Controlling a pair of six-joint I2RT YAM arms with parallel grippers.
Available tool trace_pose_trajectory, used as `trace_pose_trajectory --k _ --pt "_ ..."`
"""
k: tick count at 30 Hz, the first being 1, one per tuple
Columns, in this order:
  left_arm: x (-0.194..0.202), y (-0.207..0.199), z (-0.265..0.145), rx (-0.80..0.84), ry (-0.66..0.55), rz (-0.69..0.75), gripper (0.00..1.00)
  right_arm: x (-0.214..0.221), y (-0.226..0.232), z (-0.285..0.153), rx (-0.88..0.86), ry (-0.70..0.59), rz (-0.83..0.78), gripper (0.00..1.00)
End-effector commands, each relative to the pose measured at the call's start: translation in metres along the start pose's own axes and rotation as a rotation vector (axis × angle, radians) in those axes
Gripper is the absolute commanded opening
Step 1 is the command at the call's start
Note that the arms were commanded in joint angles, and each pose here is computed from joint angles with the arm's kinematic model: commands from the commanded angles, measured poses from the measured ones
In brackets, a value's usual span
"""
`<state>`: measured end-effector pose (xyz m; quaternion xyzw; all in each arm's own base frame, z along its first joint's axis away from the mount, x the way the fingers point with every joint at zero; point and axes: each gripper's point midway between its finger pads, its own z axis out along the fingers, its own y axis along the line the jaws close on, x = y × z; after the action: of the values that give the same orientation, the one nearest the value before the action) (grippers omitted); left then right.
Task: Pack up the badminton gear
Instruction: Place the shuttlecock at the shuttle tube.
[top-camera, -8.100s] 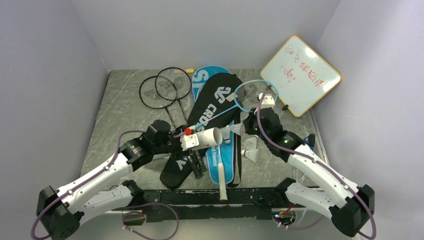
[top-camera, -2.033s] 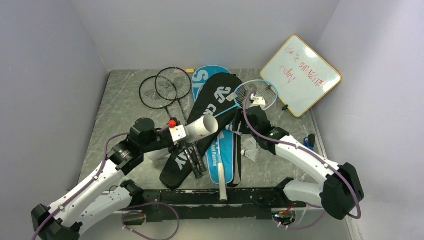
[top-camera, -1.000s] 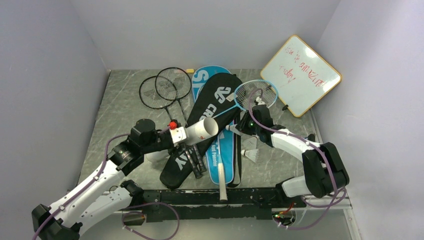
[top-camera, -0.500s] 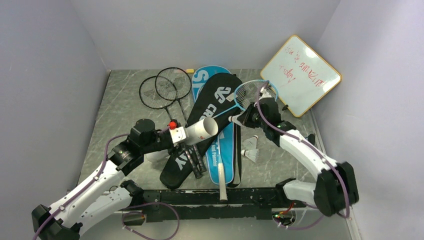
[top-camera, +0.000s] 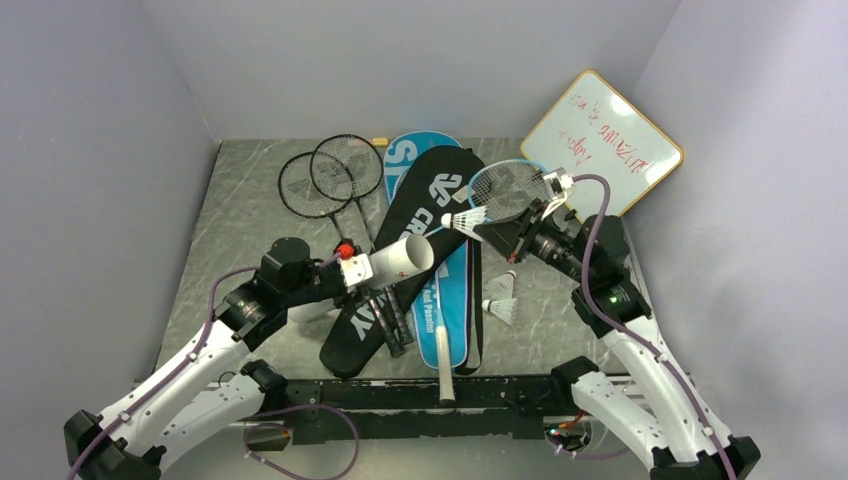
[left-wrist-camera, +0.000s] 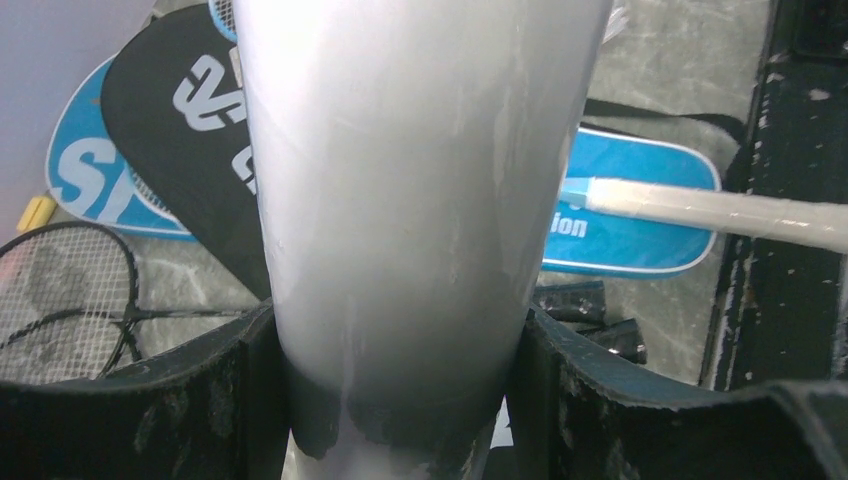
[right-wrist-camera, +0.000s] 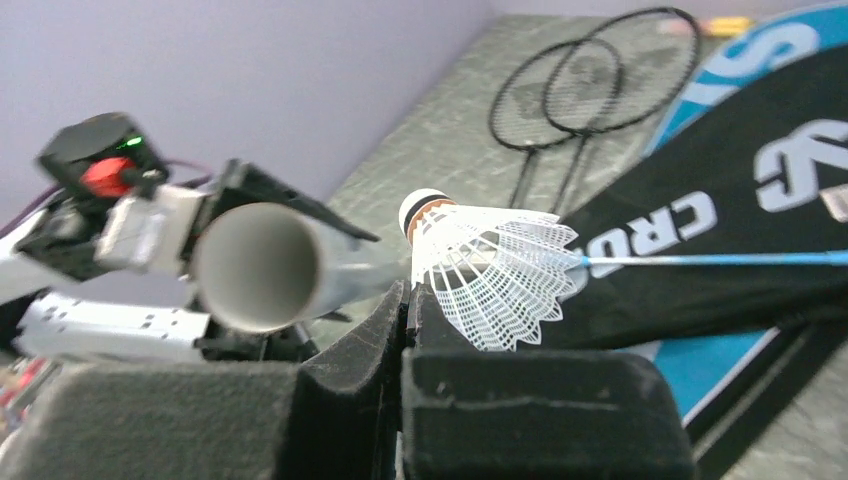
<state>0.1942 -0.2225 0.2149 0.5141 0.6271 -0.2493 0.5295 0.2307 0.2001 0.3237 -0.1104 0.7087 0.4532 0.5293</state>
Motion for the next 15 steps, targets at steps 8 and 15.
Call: trace_pose_trajectory --k 8,15 --pt "0.018 0.02 -0.002 -0.092 0.09 0.034 0.17 -0.009 0.067 -0.017 -0.335 0.034 -0.094 0.0" --pt "0.017 0.017 0.0 -0.076 0.079 0.032 0.17 0.006 0.07 -0.007 -0.365 0.109 -0.062 0.0"
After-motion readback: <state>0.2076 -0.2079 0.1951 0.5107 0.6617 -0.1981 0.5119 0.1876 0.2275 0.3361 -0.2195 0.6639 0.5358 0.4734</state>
